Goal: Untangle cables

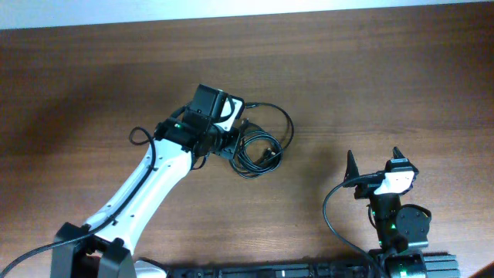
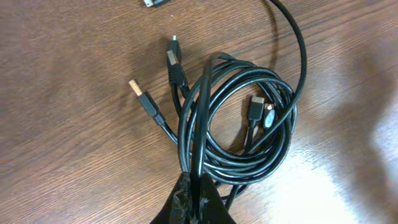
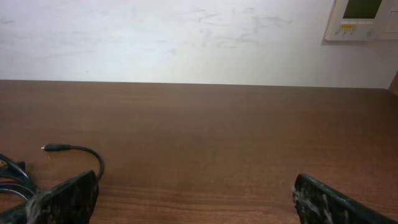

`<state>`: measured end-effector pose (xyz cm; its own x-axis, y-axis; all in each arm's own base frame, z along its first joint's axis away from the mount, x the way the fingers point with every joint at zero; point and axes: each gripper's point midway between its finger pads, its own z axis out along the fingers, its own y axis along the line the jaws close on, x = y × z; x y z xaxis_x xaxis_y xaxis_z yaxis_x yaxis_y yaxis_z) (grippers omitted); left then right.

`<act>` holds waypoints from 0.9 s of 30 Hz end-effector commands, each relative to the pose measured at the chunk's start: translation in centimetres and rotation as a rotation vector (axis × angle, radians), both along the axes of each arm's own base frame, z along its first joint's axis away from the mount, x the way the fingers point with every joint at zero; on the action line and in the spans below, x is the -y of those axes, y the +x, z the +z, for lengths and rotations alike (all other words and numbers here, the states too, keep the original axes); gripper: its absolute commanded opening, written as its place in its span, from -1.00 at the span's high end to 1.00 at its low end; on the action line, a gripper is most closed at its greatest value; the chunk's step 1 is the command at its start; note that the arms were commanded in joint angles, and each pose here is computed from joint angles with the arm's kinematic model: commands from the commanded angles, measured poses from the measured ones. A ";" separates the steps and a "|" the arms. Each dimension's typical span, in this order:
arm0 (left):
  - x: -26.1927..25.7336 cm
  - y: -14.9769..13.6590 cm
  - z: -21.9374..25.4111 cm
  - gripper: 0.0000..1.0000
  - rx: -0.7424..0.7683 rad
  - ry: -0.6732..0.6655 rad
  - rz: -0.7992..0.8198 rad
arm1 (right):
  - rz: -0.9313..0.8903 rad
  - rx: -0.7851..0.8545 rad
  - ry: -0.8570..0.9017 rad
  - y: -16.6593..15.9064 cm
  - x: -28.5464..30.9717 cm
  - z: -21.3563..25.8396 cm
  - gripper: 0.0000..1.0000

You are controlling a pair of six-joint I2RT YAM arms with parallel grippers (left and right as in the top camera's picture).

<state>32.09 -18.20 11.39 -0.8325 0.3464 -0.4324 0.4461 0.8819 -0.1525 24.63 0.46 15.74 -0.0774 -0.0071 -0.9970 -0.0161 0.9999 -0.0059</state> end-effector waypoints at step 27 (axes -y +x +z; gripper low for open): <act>-4.1 2.5 1.3 1.00 0.068 0.056 0.459 | -0.004 -0.006 -0.006 0.0 0.1 -0.3 -0.97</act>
<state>34.10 -14.09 11.34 -0.8946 -0.0074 -0.4467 0.0287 0.9969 -0.0739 24.63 0.46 15.74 -0.0775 -0.0060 -0.9970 -0.0160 0.9999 -0.0048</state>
